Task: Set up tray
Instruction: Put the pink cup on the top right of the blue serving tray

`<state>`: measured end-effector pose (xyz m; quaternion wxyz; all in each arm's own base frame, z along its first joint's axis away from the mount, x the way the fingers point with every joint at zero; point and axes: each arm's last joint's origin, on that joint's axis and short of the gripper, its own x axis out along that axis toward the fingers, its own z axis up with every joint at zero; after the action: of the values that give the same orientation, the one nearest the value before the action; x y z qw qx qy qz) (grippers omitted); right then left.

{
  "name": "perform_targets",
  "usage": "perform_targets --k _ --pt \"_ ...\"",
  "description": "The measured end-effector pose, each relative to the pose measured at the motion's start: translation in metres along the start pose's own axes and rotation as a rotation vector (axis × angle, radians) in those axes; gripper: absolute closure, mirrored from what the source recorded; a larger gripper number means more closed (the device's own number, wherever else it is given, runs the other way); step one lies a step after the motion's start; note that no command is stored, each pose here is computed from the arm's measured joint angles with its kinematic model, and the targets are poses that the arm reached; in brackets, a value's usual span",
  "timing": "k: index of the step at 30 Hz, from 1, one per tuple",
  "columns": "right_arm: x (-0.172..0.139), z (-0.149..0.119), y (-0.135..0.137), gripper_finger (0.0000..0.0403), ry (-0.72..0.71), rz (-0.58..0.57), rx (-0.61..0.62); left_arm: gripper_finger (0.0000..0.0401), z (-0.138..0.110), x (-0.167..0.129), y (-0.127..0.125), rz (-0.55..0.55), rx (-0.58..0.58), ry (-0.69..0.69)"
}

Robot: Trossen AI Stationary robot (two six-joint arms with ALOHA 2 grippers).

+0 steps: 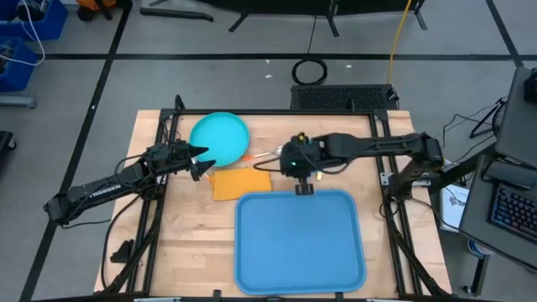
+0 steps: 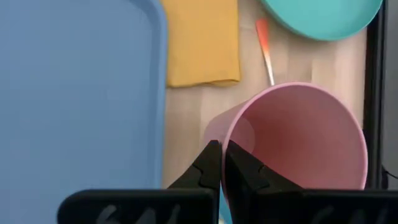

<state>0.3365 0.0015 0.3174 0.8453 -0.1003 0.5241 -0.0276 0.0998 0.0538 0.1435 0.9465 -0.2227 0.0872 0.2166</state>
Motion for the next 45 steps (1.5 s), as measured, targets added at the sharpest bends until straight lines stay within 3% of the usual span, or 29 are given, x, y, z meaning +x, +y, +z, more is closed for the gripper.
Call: perform_targets --k 11,25,34,45 --pt "-0.031 -0.055 0.029 0.0403 -0.017 0.023 0.159 0.0004 0.0 0.0 0.0 0.006 0.001 0.0" --pt "-0.029 -0.105 0.074 0.0403 0.069 0.082 0.261 0.0004 0.0 0.0 0.0 0.007 -0.006 0.001" --pt "-0.026 -0.123 0.095 0.0403 0.096 0.108 0.318 0.0004 0.0 0.0 0.001 0.027 0.007 -0.005" --pt "-0.03 -0.127 0.106 0.0403 0.099 0.104 0.372 0.0004 0.001 0.0 0.004 0.12 0.013 -0.04"
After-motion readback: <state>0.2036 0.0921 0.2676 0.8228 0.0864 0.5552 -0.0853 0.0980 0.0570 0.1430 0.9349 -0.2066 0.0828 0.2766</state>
